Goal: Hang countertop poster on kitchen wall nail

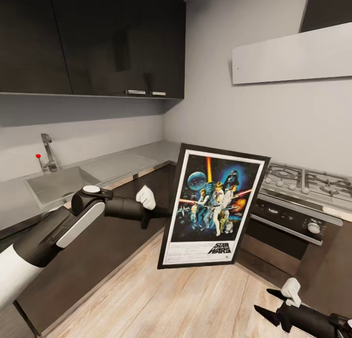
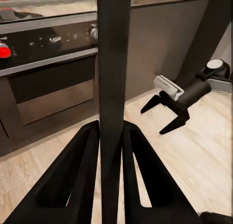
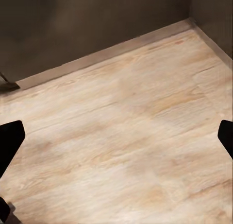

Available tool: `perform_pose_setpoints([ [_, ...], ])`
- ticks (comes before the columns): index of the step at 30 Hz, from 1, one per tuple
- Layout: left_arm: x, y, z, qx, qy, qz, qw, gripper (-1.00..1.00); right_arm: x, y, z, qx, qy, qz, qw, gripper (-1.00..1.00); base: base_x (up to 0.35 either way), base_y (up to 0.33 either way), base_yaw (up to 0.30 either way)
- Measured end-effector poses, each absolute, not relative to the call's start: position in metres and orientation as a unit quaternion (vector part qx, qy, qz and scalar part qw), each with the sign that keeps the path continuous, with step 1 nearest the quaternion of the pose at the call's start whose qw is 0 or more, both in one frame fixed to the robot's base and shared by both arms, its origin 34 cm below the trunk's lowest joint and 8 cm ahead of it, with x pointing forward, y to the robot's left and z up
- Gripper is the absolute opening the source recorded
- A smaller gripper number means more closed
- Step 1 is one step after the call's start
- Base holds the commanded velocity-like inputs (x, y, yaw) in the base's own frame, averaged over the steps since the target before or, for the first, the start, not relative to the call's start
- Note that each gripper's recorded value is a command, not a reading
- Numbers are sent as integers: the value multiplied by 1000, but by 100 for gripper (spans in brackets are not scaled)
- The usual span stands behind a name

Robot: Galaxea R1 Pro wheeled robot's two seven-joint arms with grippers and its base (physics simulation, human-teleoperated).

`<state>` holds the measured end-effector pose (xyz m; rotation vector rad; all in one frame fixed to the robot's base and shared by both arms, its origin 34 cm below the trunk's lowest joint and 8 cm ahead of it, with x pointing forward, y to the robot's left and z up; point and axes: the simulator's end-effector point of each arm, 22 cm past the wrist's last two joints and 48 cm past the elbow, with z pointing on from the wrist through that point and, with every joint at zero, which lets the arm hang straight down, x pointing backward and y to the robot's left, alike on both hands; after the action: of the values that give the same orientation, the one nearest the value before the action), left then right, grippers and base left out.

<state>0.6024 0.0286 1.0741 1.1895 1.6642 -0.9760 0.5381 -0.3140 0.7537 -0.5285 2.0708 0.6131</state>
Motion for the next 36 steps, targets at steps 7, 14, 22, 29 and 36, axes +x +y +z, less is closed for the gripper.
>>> perform_pose_setpoints([
  [7,588,34,1059,490,662,-402,401,-100,523,-346,806,-252,821,281,428,100,0,0,0],
  [14,579,38,1059,506,643,-415,399,-100,521,-359,848,-278,795,311,440,100,0,0,0],
  [22,574,39,1060,511,635,-425,394,-100,528,-369,891,-295,779,334,441,100,0,0,0],
  [29,565,38,1061,520,626,-437,383,-100,535,-368,903,-295,776,338,443,100,0,0,0],
  [36,564,38,1061,522,625,-437,382,-100,537,-365,906,-300,774,337,445,100,0,0,0],
])
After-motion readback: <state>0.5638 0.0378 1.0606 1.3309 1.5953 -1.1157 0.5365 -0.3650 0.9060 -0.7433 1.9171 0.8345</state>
